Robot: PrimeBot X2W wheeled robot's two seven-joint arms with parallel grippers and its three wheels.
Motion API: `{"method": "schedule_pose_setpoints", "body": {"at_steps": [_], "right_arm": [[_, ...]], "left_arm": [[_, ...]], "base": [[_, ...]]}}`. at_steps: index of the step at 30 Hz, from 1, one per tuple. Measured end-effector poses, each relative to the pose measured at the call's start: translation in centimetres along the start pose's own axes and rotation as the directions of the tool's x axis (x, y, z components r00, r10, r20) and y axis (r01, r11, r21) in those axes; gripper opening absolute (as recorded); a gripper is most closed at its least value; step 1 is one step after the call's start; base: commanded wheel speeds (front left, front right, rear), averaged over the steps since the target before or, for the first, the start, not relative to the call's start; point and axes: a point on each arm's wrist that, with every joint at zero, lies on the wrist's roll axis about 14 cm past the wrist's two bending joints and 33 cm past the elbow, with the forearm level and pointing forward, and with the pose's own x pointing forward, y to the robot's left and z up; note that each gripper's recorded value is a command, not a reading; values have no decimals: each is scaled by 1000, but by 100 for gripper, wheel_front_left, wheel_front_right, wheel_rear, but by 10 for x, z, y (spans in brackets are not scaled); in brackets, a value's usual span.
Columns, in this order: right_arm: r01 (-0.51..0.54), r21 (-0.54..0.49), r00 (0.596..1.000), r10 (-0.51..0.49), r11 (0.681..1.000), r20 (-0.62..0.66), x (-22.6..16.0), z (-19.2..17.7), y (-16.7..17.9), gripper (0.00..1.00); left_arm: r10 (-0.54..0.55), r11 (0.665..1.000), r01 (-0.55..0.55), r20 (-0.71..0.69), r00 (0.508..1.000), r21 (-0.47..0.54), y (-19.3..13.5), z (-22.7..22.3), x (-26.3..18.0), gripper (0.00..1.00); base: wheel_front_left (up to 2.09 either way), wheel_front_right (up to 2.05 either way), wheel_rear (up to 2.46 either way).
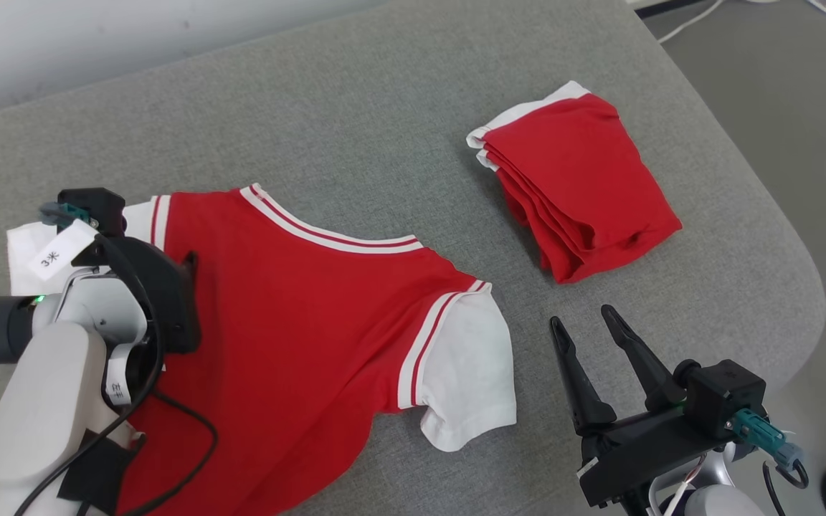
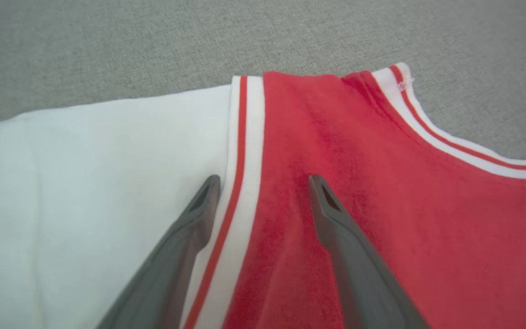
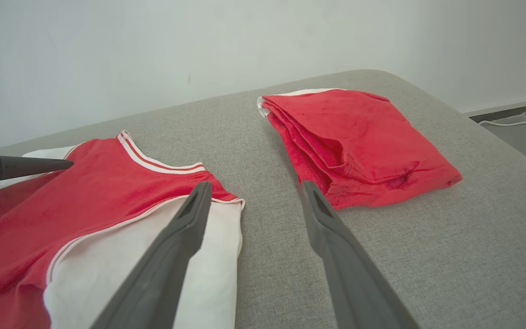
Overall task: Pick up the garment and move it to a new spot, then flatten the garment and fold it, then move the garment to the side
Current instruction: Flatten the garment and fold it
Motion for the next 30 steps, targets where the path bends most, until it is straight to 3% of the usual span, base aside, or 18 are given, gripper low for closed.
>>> {"method": "schedule_pose_setpoints", "body": {"at_steps": [4, 6, 7, 16, 23, 30], "right_arm": [[17, -5, 1000, -17, 1000, -15, 1, -6, -5, 100], [14, -7, 1000, -15, 1000, -12, 3, -5, -4, 100], [14, -7, 1000, -14, 1000, -7, 5, -4, -4, 100], [-10, -3, 1000, 10, 1000, -3, 8, -5, 2, 100], [-46, 5, 999, 46, 999, 18, 9, -1, 12, 100], [-61, 12, 997, 61, 998, 36, 4, 4, 16, 100]], "left_arm": [[-2, 1000, 2, -17, 1000, 3, 0, -2, 9, 100], [2, 1000, -2, -13, 1000, 1, 1, 0, 10, 41], [5, 1000, -5, -11, 1000, -3, 2, 0, 11, 0], [-19, 1000, 19, 44, 999, -10, -3, 10, 5, 0], [-165, 985, 153, 167, 972, 85, -55, 46, -11, 0], [-312, 942, 265, 247, 917, 207, -114, 67, -38, 0]], "base": [[0, 0, 0], [0, 0, 0], [0, 0, 0], [0, 0, 0], [0, 0, 0], [0, 0, 0]]}}
